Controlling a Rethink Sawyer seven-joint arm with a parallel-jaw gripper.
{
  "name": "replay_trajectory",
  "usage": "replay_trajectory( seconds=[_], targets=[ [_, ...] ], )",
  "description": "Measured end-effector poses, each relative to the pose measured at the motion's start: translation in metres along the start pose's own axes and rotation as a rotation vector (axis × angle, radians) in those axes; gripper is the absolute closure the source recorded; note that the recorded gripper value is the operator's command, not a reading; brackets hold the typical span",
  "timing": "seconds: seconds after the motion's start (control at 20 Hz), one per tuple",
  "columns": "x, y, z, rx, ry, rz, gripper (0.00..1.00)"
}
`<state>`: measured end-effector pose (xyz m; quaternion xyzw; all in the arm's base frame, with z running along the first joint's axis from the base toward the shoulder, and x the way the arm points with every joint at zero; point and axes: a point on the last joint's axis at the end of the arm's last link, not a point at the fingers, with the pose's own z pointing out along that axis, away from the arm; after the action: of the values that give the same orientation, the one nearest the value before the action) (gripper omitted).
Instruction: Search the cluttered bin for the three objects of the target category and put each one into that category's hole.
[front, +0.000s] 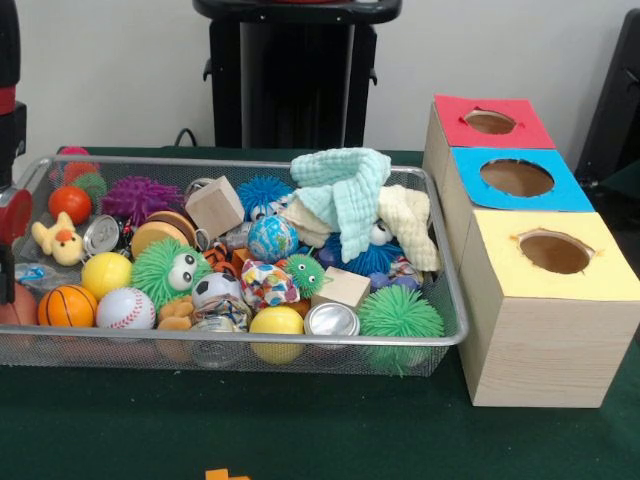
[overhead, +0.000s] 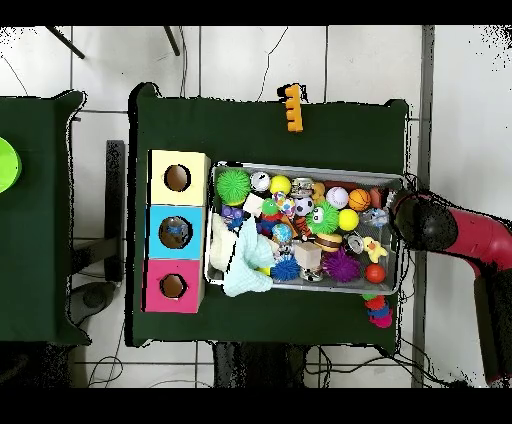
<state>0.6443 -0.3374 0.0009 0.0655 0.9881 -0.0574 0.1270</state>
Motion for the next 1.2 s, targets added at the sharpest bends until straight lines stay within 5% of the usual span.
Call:
replay_trajectory(
  seconds=[1.2],
  targets=[
    [0.013,0.005,-0.002,0.000,-0.019,-0.013,0.00]
  ],
)
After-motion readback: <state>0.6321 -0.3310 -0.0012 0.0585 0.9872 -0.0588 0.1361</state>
